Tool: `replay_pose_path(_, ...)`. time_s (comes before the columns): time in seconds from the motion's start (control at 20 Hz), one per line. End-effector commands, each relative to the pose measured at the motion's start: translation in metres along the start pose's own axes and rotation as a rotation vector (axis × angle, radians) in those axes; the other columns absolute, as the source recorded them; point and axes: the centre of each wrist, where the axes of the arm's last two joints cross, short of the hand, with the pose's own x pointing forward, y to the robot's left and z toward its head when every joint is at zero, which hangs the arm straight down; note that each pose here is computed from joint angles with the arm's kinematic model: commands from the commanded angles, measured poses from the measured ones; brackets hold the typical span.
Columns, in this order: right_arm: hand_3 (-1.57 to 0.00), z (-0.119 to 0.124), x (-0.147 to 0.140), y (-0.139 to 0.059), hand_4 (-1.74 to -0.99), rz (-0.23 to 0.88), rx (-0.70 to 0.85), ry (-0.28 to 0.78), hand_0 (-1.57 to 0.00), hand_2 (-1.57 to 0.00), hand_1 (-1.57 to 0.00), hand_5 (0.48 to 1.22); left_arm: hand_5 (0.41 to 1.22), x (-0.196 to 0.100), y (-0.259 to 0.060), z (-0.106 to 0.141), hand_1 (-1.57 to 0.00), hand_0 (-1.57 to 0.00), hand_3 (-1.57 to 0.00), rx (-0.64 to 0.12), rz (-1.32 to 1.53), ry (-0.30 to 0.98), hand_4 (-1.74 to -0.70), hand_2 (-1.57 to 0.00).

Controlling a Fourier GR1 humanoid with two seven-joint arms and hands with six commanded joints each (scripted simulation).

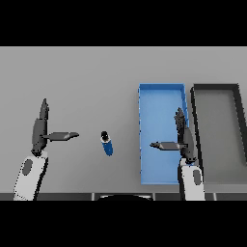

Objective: Pick up the blue pipe and place it into the blue bin.

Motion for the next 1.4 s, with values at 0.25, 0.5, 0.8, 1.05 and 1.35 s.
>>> replay_pose_path(0.25,0.00,0.003,0.001,0.003,-1.210,-0.004,0.003,-0.009,0.00,0.00,0.00,0.594,0.594,-0.002,0.001,0.004,0.00,0.00,0.00,-0.003,-0.004,-0.009,-0.97,0.00)
replay_pose_path(0.5,0.00,0.019,0.017,-0.007,-1.192,0.338,0.158,-0.122,0.00,0.00,0.00,0.587,0.596,0.005,0.036,0.003,0.00,0.00,0.00,-0.354,-0.177,-0.075,-0.97,0.00)
replay_pose_path(0.8,0.00,0.020,0.020,-0.015,-1.187,0.353,0.162,-0.098,0.00,0.00,0.00,0.579,0.583,0.013,0.033,0.020,0.00,0.00,0.00,-0.524,-0.167,-0.127,-0.98,0.00)
replay_pose_path(1.05,0.00,0.015,0.023,-0.007,-1.225,0.322,0.166,-0.108,0.00,0.00,0.00,0.580,0.512,0.023,0.008,0.043,0.00,0.00,0.00,-0.700,-0.233,-0.052,-1.02,0.00)
replay_pose_path(1.35,0.00,0.020,0.021,-0.009,-1.213,0.329,0.172,-0.104,0.00,0.00,0.00,0.571,0.466,0.015,-0.033,0.058,0.00,0.00,0.00,-0.850,-0.269,-0.024,-1.10,0.00)
